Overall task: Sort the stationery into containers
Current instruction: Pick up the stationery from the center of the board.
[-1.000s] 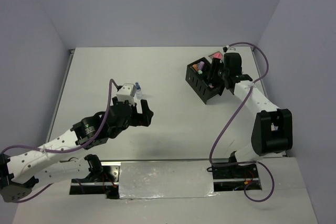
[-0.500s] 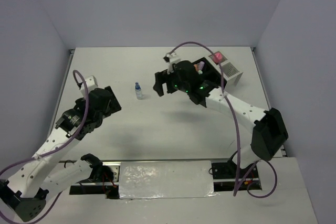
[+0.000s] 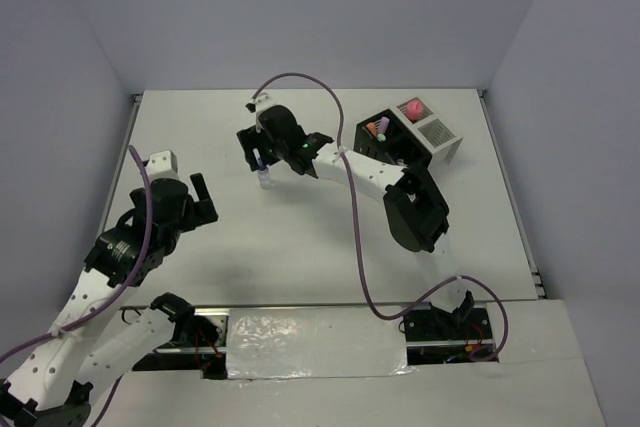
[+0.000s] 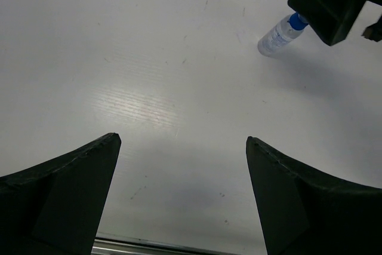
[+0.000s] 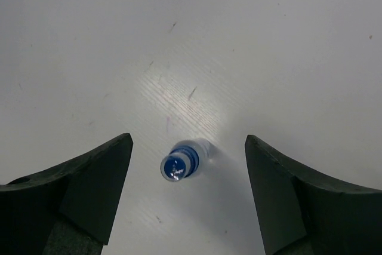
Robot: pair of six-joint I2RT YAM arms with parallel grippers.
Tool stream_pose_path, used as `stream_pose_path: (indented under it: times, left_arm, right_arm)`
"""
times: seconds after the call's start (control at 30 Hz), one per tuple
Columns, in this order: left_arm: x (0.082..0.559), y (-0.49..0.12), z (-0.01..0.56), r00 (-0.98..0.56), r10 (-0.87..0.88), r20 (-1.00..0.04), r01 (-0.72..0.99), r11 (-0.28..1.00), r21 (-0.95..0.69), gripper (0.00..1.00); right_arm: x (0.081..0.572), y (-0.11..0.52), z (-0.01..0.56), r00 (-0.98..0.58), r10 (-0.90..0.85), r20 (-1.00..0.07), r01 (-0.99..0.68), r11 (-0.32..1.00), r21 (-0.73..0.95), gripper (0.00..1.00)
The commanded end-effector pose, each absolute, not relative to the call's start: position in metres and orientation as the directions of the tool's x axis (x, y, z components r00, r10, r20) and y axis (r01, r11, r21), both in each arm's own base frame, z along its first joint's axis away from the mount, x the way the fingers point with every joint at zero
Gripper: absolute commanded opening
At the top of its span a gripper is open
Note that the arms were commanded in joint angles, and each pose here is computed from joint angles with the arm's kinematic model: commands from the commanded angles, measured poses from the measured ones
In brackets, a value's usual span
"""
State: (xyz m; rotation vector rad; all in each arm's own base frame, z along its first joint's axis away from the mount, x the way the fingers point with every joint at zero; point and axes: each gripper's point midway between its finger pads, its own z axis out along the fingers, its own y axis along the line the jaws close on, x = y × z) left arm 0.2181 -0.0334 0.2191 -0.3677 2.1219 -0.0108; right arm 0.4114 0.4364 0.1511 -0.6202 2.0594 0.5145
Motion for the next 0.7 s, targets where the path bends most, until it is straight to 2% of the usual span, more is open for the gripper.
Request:
stream_pose_path:
  times: [0.0,0.1,0.17,0.5,0.67]
  left_arm:
    - [0.224,-0.039,0.236,-0.444,-0.257,-0.859,-0.195,0.963,-0.187,0.99]
    - [0.223,-0.038,0.234,-0.448,-0.256,-0.857,-0.197,0.963,-0.185,0.99]
    - [0.224,-0.04,0.234,-0.451,-0.252,-0.856,-0.188,0.965,-0.185,0.99]
    - [0.226,-0.045,0.23,-0.472,-0.236,-0.85,-0.164,0.97,-0.178,0.99]
    - [0.226,-0.046,0.231,-0.469,-0.236,-0.851,-0.156,0.971,-0.183,0.99]
  right_arm:
    - [0.412,0.455,0.164,-0.451,-0.234,-0.861,-0.627,0.77,0.119,0.83]
    - [0.412,0.456,0.151,-0.468,-0.251,-0.848,-0.608,0.788,0.102,0.78]
    - [0.411,0.453,0.143,-0.479,-0.263,-0.837,-0.597,0.797,0.092,0.7]
    - [0.398,0.447,0.114,-0.514,-0.291,-0.807,-0.601,0.793,0.097,0.55]
    - [0.4,0.447,0.119,-0.508,-0.276,-0.816,-0.596,0.797,0.102,0.31]
